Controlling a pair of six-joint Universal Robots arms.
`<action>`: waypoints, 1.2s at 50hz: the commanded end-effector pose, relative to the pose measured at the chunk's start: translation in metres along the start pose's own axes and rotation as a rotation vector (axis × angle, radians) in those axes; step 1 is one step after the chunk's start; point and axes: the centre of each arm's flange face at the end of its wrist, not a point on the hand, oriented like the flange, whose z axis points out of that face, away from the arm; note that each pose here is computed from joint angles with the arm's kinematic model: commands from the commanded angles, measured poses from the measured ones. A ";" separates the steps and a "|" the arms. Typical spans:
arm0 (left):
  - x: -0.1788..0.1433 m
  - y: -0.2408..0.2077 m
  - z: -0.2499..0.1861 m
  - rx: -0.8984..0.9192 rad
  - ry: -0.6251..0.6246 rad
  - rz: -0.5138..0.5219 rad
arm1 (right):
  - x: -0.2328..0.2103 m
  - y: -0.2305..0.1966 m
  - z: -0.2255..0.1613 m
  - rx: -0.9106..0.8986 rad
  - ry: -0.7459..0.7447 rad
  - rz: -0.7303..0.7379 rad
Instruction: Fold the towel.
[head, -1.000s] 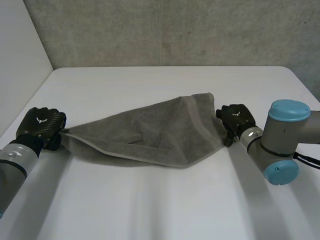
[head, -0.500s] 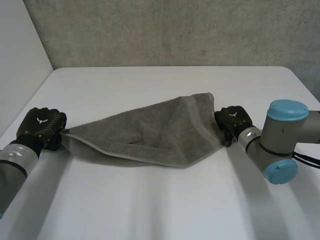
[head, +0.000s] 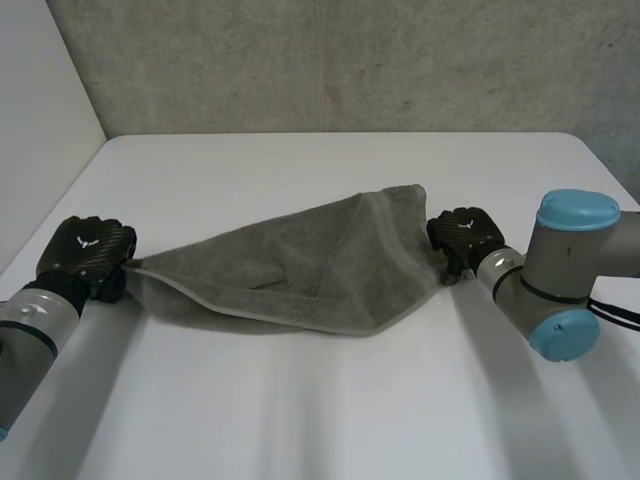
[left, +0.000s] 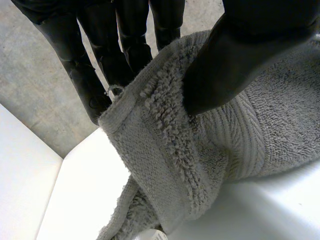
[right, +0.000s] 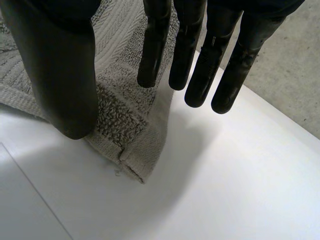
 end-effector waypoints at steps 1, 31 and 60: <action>0.001 0.000 0.000 0.000 0.003 0.000 | 0.001 -0.004 0.000 -0.002 -0.006 0.014; 0.004 -0.001 -0.001 0.001 0.012 0.001 | -0.010 -0.002 0.008 0.009 -0.024 0.022; -0.015 -0.060 -0.010 0.193 -0.042 -0.087 | 0.039 -0.148 -0.066 0.271 0.049 0.095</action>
